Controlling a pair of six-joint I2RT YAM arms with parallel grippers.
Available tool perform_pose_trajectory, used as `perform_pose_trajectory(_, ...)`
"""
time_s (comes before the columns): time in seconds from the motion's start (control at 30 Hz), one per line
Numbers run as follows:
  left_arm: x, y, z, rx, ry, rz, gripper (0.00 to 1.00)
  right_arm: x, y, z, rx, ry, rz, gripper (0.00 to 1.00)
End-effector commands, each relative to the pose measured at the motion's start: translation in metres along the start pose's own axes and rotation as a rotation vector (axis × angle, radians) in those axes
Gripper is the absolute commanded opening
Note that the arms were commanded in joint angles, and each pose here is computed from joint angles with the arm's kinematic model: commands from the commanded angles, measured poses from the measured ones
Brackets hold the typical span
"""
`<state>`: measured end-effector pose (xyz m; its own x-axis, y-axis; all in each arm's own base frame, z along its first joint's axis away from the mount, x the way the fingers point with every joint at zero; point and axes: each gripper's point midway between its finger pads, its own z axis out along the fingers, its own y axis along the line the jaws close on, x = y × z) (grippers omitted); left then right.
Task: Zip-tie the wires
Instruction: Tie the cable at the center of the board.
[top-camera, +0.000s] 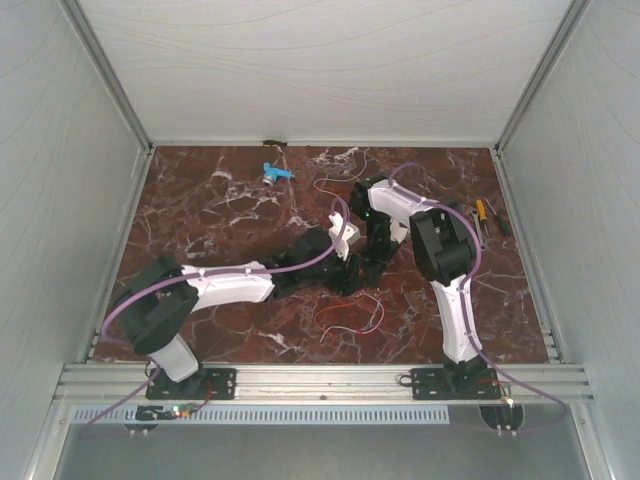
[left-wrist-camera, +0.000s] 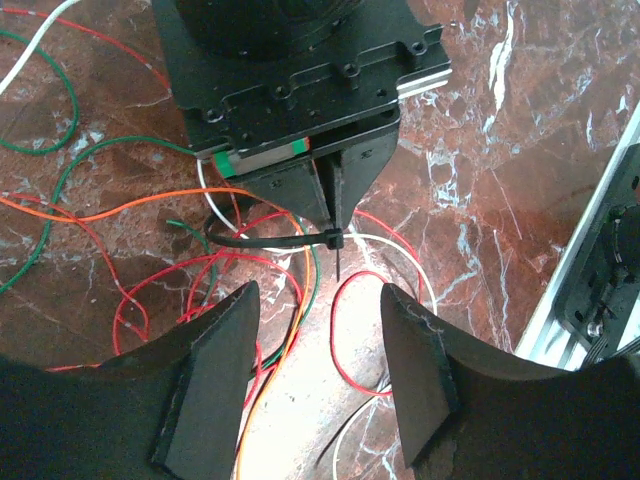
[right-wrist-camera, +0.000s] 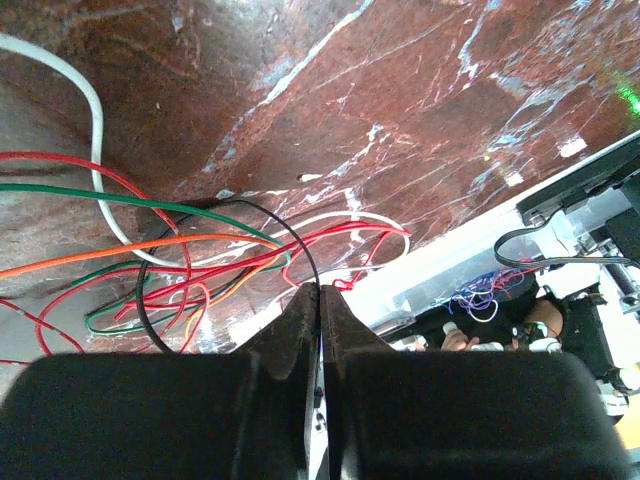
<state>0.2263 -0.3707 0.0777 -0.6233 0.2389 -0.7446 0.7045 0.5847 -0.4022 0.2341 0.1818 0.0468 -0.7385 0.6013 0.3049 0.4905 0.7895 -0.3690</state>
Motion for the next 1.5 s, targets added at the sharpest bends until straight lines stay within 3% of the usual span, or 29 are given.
perform_pose_trajectory(0.0, -0.035, -0.009, 0.009, 0.004, -0.111, 0.027, 0.52, 0.005, -0.001, -0.002, 0.002, 0.002, -0.002, 0.00)
perform_pose_trajectory(0.3, -0.039, -0.009, 0.019, 0.003, -0.116, 0.010, 0.37, 0.005, 0.001, -0.002, -0.001, 0.002, -0.002, 0.00)
perform_pose_trajectory(0.43, -0.038, -0.009, 0.021, 0.010, -0.115, 0.011, 0.17, 0.005, 0.000, -0.003, -0.001, 0.003, -0.002, 0.00)
perform_pose_trajectory(0.63, -0.035, -0.014, 0.023, 0.045, -0.111, 0.005, 0.17, 0.005, 0.001, -0.004, -0.005, 0.002, -0.001, 0.00)
perform_pose_trajectory(0.77, -0.033, -0.015, 0.024, 0.059, -0.103, 0.011, 0.00, 0.006, 0.001, -0.004, -0.007, 0.001, -0.003, 0.00)
perform_pose_trajectory(1.1, -0.029, -0.015, 0.013, 0.069, -0.115, -0.017, 0.00, -0.006, -0.016, -0.016, -0.055, -0.087, 0.047, 0.00)
perform_pose_trajectory(1.23, -0.026, -0.013, 0.010, 0.071, -0.110, -0.024, 0.00, -0.019, -0.005, -0.035, -0.162, -0.204, -0.080, 0.00)
perform_pose_trajectory(1.33, -0.023, -0.011, 0.010, 0.073, -0.107, -0.025, 0.00, -0.025, 0.004, -0.043, -0.206, -0.275, -0.202, 0.13)
perform_pose_trajectory(1.47, -0.023, -0.011, 0.011, 0.083, -0.110, -0.023, 0.00, -0.037, 0.006, -0.035, -0.188, -0.316, -0.255, 0.18)
